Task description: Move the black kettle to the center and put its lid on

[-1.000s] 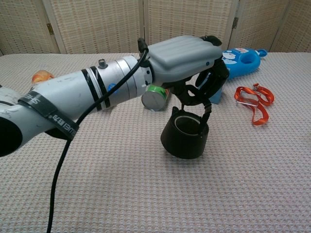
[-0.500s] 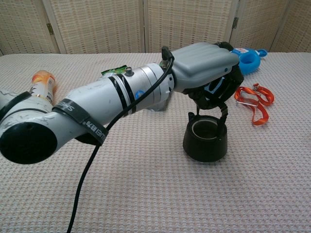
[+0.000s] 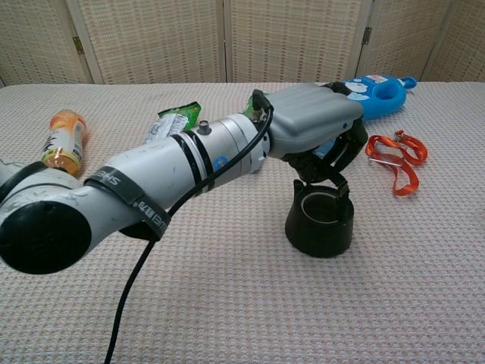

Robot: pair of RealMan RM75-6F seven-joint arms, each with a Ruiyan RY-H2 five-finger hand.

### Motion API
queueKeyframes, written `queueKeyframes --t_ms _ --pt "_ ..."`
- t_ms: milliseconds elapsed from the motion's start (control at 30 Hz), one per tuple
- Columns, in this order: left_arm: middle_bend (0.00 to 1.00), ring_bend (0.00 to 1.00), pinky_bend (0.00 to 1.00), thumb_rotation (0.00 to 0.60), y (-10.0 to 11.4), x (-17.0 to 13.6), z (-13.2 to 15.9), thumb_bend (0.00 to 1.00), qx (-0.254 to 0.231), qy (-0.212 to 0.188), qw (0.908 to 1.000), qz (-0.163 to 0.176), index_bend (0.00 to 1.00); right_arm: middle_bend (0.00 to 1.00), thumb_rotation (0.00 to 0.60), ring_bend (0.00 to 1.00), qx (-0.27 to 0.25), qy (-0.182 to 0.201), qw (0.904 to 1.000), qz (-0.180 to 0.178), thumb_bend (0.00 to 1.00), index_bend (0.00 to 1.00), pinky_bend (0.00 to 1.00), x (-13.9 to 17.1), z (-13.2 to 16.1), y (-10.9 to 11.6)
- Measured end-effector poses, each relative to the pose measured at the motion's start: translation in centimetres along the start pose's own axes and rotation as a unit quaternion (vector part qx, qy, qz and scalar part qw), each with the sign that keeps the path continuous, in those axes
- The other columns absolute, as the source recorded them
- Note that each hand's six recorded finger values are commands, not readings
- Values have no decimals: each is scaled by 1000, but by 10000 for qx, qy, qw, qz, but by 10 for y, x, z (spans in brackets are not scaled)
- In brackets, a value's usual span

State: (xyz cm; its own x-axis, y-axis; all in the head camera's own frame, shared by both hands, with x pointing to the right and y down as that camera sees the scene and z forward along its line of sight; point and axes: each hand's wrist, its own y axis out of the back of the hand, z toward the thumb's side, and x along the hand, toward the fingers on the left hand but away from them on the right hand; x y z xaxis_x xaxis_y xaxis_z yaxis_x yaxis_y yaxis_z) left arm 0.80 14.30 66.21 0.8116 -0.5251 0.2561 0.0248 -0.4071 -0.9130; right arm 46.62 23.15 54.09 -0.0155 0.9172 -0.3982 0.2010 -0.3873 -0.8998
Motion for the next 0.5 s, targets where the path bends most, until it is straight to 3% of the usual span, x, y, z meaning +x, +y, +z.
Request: queueKeyframes --t_ms 100,233,500 --pt "0 1 0 600 -2 -5 -1 331 15 108 9998 -136 0 68 600 216 7 15 10000 -10 306 0 96 0 1 1" --pt "0 0 0 600 -2 -11 -1 212 50 274 9993 -238 0 68 600 215 17 7 10000 -14 307 0 96 1 1 1" --pt "0 0 0 600 -1 -22 -2 106 19 562 9978 -339 0 68 600 215 6 25 10000 -43 307 0 96 2 2 2"
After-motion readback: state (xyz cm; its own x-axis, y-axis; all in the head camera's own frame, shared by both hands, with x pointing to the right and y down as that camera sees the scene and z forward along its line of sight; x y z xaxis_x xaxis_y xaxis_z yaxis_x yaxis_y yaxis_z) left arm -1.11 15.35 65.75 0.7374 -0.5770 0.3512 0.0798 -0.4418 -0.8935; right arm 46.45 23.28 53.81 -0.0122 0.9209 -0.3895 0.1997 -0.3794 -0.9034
